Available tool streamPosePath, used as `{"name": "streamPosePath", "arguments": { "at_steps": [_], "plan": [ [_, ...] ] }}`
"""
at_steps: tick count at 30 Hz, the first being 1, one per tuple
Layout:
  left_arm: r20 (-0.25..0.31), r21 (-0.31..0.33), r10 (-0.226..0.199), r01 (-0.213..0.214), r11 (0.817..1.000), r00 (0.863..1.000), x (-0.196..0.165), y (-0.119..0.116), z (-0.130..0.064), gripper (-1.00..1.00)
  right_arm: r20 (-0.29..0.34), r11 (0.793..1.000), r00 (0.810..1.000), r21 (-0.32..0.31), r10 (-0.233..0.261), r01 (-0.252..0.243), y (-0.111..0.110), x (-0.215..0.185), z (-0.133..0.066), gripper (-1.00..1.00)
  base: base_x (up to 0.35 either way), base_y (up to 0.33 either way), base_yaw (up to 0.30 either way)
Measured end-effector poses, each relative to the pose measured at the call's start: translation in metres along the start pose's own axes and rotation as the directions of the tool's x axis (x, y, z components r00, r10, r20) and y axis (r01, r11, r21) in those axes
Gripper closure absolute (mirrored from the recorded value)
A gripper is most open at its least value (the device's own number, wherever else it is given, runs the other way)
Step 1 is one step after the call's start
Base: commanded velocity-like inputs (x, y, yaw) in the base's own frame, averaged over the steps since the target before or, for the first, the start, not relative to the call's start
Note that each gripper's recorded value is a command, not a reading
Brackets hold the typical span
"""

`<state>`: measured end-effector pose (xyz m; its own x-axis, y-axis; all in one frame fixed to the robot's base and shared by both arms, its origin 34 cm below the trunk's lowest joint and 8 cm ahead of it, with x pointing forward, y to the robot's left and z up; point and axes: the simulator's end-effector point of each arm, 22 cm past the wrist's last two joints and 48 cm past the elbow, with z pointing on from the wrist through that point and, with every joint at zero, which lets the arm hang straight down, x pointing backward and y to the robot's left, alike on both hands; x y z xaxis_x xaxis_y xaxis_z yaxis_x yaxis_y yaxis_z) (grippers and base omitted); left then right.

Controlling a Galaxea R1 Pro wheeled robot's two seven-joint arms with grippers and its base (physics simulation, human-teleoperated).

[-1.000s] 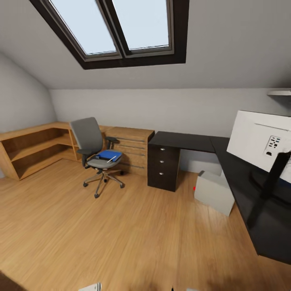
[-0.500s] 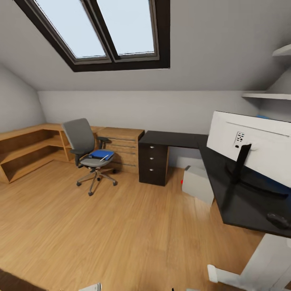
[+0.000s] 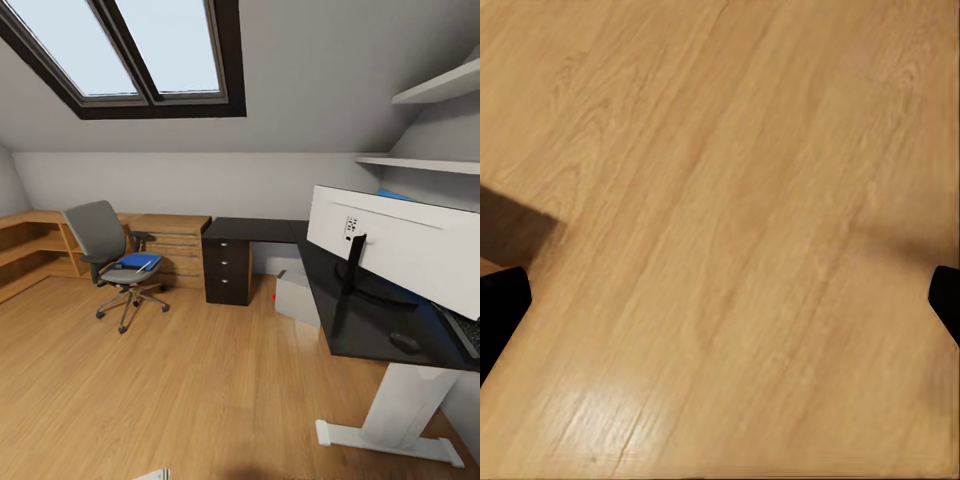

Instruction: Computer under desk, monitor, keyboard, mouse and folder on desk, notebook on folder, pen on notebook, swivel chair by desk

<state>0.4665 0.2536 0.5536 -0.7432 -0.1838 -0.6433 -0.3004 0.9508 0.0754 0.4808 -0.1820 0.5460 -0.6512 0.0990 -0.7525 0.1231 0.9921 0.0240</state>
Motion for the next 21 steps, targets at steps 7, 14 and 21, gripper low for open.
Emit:
{"name": "streamPosePath", "arguments": {
  "at_steps": [7,14,21],
  "plan": [
    [-0.02,0.003,0.003,-0.003,1.0,1.0,0.0,-0.003,-0.01,-1.0,-0.011,1.0,1.0,0.0,-0.005,0.005,0.002,-0.004,-0.009,-1.0,0.0,0.0,-0.215],
    [-0.023,0.0,0.005,-0.005,1.0,1.0,-0.005,0.0,-0.018,-1.0,-0.011,1.0,1.0,-0.001,-0.004,0.004,0.003,-0.013,-0.016,-1.0,0.0,0.0,-0.01],
    [-0.02,-0.001,0.004,-0.004,1.0,1.0,-0.014,0.001,-0.026,-1.0,-0.011,1.0,1.0,-0.001,-0.004,0.004,0.004,-0.022,-0.024,-1.0,0.0,0.0,0.0]
  ]
}}
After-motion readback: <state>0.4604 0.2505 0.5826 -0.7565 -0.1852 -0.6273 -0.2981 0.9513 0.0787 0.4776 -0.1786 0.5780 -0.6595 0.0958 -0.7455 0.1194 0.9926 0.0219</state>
